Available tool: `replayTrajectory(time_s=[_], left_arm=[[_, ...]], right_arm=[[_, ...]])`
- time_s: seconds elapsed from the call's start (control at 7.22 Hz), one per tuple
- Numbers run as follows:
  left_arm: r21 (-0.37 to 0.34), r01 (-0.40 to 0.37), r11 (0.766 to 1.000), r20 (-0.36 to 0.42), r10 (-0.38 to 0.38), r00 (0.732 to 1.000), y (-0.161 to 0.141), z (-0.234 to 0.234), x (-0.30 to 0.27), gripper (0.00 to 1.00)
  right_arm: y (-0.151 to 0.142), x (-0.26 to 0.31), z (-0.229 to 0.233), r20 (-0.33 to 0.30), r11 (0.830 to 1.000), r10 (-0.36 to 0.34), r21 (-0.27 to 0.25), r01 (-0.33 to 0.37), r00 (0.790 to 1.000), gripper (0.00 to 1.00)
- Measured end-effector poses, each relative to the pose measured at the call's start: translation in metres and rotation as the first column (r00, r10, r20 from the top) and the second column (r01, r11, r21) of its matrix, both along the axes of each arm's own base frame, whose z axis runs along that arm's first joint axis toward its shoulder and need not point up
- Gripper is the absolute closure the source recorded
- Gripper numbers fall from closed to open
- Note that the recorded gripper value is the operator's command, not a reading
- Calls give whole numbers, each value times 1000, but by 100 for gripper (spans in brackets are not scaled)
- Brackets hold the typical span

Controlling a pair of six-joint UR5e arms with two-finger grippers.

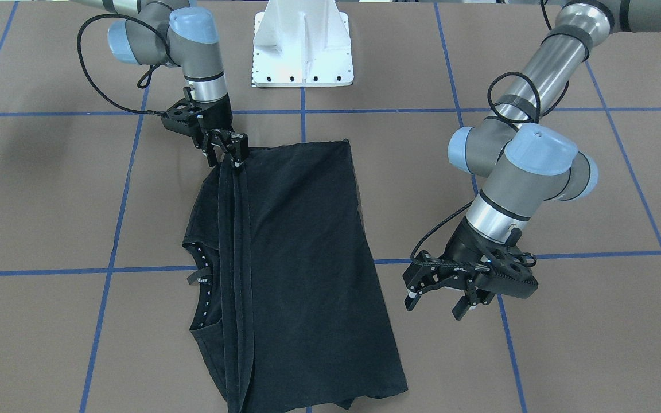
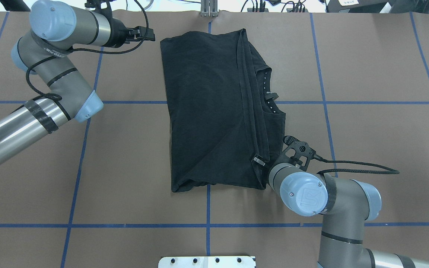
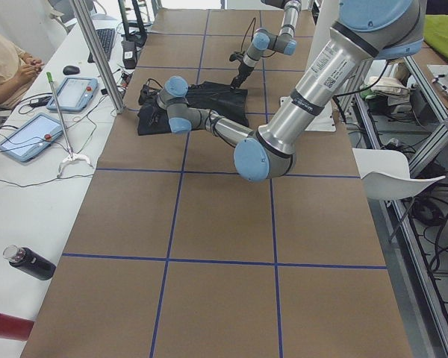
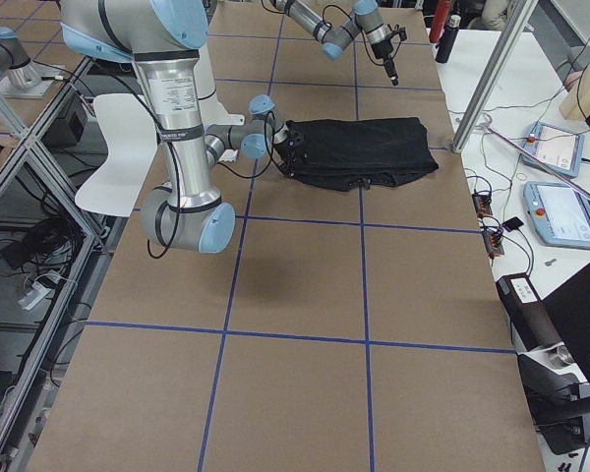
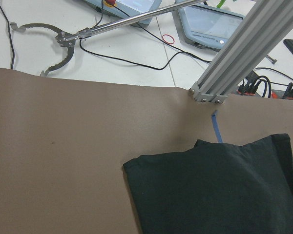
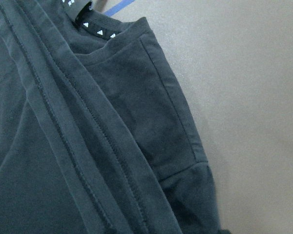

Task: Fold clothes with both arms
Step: 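Move the right gripper to the shirt's corner nearest the robot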

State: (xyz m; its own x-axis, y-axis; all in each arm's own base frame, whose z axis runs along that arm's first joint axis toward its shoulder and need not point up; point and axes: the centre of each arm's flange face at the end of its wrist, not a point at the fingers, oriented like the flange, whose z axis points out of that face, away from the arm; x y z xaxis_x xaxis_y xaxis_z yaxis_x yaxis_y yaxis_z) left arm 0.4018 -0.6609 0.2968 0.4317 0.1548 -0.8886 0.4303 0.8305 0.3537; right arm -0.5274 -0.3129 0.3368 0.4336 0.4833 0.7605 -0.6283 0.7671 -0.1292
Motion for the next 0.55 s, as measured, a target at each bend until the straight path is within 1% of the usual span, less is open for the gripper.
replayTrajectory(time_s=[0.28,0.42,0.55], left_arm=[[0,0,1000,-1,0,1000,0,0,0,0],[1,0,1000,-1,0,1000,0,0,0,0],[5,0,1000,-5,0,1000,1,0,-1,0]], right_arm=[[2,-1,3,-5,1000,-5,-2,5,1000,26],[3,-1,4,-8,1000,-6,-3,6,1000,39],[4,-2,5,-9,1000,-7,-4,7,1000,62]])
